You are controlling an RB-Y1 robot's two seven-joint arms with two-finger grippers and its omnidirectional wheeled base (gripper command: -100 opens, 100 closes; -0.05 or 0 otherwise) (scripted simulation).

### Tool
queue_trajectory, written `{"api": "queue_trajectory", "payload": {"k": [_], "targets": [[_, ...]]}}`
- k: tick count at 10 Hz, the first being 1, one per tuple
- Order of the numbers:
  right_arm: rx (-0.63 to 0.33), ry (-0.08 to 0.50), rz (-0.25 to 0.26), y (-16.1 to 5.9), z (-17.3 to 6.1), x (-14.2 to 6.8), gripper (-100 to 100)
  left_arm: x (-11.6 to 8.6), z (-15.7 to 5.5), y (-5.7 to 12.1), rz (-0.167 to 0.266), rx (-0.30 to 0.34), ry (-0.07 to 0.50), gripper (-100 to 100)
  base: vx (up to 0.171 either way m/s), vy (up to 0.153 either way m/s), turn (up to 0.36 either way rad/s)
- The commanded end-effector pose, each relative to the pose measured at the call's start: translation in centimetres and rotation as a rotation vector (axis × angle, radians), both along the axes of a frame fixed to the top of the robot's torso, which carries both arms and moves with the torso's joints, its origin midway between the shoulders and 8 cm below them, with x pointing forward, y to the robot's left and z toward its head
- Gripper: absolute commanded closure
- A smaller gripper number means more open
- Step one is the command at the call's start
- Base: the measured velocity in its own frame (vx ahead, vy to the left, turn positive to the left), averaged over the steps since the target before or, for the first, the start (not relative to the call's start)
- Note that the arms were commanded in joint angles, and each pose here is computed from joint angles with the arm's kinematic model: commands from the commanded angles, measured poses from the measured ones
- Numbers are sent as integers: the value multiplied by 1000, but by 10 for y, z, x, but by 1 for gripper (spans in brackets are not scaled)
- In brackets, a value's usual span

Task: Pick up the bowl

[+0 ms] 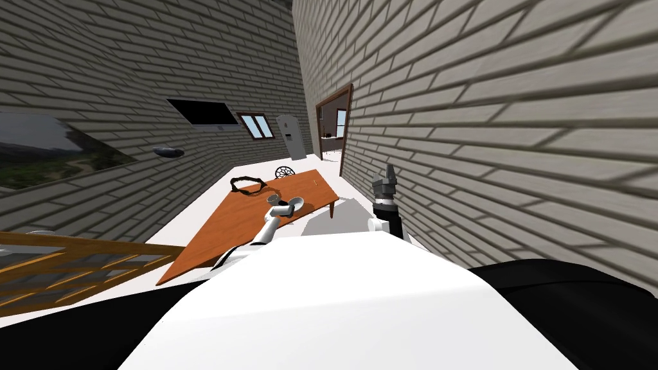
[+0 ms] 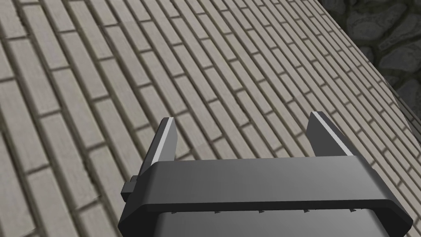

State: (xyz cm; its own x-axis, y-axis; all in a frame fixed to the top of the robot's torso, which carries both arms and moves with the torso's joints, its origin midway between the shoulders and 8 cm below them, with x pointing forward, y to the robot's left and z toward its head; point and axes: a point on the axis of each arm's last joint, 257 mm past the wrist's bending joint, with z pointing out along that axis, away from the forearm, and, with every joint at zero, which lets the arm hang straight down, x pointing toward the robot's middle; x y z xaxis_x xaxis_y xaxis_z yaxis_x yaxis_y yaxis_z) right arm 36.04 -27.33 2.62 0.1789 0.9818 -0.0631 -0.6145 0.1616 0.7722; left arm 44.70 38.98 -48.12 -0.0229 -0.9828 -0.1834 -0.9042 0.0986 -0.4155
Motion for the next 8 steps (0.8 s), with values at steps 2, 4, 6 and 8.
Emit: {"api": "queue_trajectory", "payload": {"k": [2, 4, 6, 8], "targets": [[0, 0, 0, 0, 0, 0, 0, 0, 0, 0, 0, 0, 1, 100, 0, 0, 0], [0, 0, 0, 0, 0, 0, 0, 3, 8, 1, -4, 1, -1, 100, -16, -5, 8], [0, 0, 0, 0, 0, 0, 0, 7, 17, 2, -7, 2, 0, 100, -46, -28, 21], [0, 0, 0, 0, 0, 0, 0, 6, 14, 1, -6, 2, 0, 0, -11, -7, 2]]}}
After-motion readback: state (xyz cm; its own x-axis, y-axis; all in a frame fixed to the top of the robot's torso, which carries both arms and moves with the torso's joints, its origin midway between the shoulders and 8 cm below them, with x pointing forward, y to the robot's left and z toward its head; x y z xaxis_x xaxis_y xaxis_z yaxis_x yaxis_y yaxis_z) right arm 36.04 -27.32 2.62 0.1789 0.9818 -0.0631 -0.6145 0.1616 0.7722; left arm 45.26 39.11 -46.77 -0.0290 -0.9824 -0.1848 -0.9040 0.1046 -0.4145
